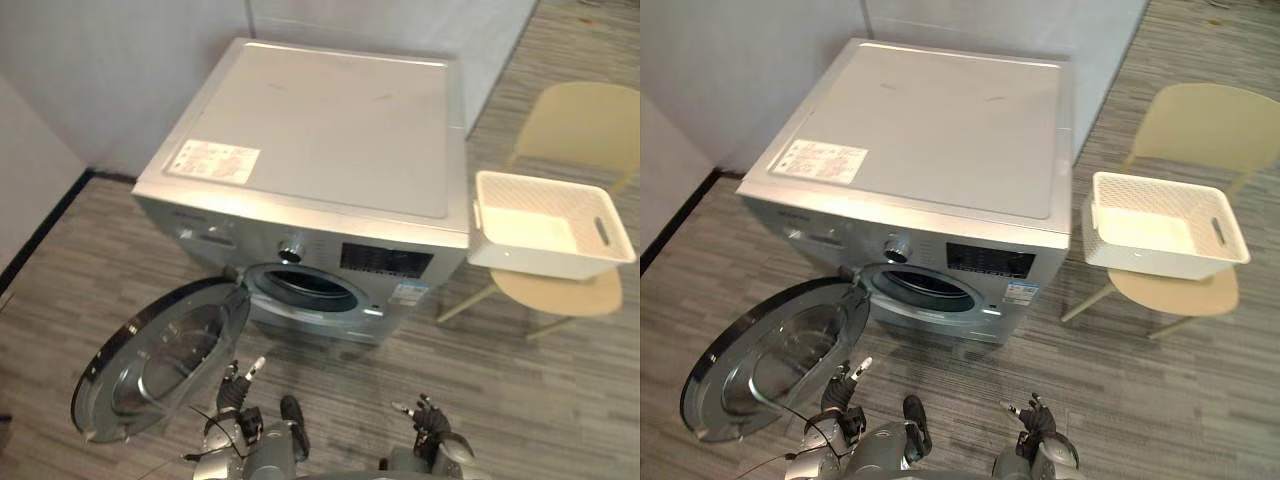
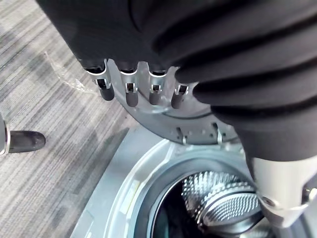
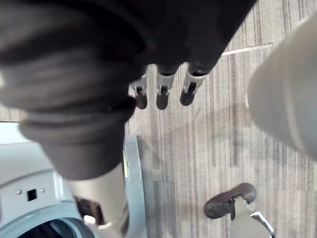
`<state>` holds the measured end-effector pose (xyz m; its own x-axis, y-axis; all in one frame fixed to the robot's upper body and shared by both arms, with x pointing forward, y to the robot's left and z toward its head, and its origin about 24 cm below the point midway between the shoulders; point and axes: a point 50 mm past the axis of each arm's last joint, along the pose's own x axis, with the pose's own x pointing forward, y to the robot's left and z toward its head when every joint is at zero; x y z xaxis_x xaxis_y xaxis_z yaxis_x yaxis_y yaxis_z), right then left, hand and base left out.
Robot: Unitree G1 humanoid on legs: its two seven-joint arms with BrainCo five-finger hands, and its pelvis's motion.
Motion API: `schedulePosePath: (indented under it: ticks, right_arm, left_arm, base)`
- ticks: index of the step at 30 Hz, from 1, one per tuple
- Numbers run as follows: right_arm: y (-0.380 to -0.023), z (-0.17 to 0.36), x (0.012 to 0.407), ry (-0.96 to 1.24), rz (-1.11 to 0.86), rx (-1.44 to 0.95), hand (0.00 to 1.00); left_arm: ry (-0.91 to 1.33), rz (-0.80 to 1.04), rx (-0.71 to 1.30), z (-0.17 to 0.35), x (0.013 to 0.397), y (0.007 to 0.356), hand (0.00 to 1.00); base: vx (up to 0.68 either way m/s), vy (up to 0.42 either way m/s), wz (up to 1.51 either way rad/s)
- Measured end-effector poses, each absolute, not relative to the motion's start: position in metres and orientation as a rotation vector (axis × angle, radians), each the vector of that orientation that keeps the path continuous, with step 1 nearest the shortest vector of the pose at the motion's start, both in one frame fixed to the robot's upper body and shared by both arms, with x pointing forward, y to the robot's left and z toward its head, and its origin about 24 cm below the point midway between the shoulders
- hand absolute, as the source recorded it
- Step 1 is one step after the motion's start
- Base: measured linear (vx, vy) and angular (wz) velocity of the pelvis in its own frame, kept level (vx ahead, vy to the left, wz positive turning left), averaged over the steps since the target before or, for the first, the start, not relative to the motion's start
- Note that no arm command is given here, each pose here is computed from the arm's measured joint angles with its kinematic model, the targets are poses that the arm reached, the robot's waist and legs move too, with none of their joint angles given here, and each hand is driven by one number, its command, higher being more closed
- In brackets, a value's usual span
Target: Pick up the laundry basket with both hands and put the clothes into the washing machine.
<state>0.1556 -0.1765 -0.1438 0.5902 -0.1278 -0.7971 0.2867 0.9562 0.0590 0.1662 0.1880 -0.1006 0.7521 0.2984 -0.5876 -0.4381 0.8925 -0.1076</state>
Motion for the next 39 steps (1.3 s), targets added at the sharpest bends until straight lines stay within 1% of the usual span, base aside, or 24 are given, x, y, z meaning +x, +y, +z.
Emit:
schedulePosePath:
  ticks: [2,5,8,11,13,16,17,18,19,21,23,25,29,31,32,33,34,36,39]
  right_arm:
    - [-0.183,-0.143,0.156,0.915,-0.239,0.145,0.0]
    - [-0.189,-0.146,0.145,0.944,-0.237,0.097,0.0]
    - [-0.192,-0.149,0.134,0.967,-0.273,0.114,0.0]
    - [-0.204,-0.151,0.12,0.996,-0.3,0.081,0.0]
    - [-0.208,-0.154,0.109,1.027,-0.316,0.079,0.0]
    - [-0.216,-0.157,0.095,1.063,-0.37,0.1,0.0]
    - [-0.218,-0.159,0.089,1.087,-0.385,0.107,0.0]
    - [-0.215,-0.162,0.081,1.12,-0.382,0.122,0.0]
    - [-0.214,-0.163,0.078,1.131,-0.383,0.129,0.0]
    - [-0.204,-0.167,0.073,1.164,-0.382,0.168,0.0]
    - [-0.202,-0.168,0.071,1.166,-0.387,0.18,0.0]
    - [-0.203,-0.167,0.073,1.159,-0.394,0.183,0.0]
    - [-0.206,-0.162,0.089,1.11,-0.339,0.13,0.0]
    - [-0.199,-0.158,0.105,1.071,-0.263,0.096,0.0]
    - [-0.196,-0.156,0.111,1.058,-0.243,0.092,0.0]
    - [-0.185,-0.151,0.129,1.005,-0.179,0.084,0.0]
    - [-0.177,-0.145,0.143,0.957,-0.137,0.081,0.0]
    - [-0.169,-0.139,0.156,0.906,-0.103,0.08,0.0]
    - [-0.163,-0.135,0.159,0.865,-0.088,0.093,0.0]
  left_arm:
    - [0.558,0.429,-0.31,-0.095,0.167,0.188,0.0]
    - [0.477,0.459,-0.31,-0.08,0.168,0.199,0.0]
    - [0.392,0.5,-0.309,-0.062,0.166,0.213,0.0]
    - [0.267,0.575,-0.281,-0.035,0.161,0.235,0.0]
    - [0.188,0.677,-0.22,-0.016,0.156,0.259,0.0]
    - [0.165,0.783,-0.12,-0.004,0.146,0.284,0.0]
    - [0.148,0.843,-0.084,0.003,0.143,0.297,0.0]
    - [0.11,0.881,-0.042,0.014,0.148,0.308,0.0]
    - [0.083,0.892,-0.025,0.021,0.153,0.312,0.0]
    - [-0.017,0.941,0.043,0.049,0.167,0.331,0.0]
    - [-0.064,0.972,0.108,0.065,0.171,0.344,0.0]
    - [-0.14,0.991,0.176,0.091,0.185,0.362,0.0]
    - [-0.073,0.986,0.191,0.093,0.209,0.388,0.0]
    - [0.001,0.935,0.188,0.103,0.25,0.4,0.0]
    - [0.015,0.925,0.19,0.107,0.258,0.403,0.0]
    - [0.055,0.893,0.184,0.121,0.278,0.41,0.0]
    - [0.047,0.858,0.136,0.138,0.296,0.408,0.0]
    - [0.063,0.799,0.056,0.149,0.318,0.399,0.0]
    - [0.155,0.766,-0.037,0.132,0.334,0.381,0.0]
  base:
    - [-0.22,-0.073,0.32]
    - [-0.28,-0.103,0.48]
    - [-0.28,-0.052,0.48]
    - [-0.24,0.058,0.31]
    - [-0.14,0.237,0.08]
    - [-0.05,0.32,-0.02]
    - [-0.04,0.275,0.29]
    - [-0.04,0.24,0.45]
    - [-0.02,0.241,0.57]
    - [-0.02,0.219,0.28]
    - [-0.05,0.066,-0.16]
    - [-0.11,0.011,-0.39]
    - [-0.12,-0.026,-0.42]
    - [-0.14,-0.024,-0.14]
    - [-0.15,-0.025,-0.13]
    - [-0.16,-0.026,-0.15]
    - [-0.16,-0.026,-0.11]
    - [-0.12,-0.022,-0.04]
    - [-0.07,-0.022,-0.09]
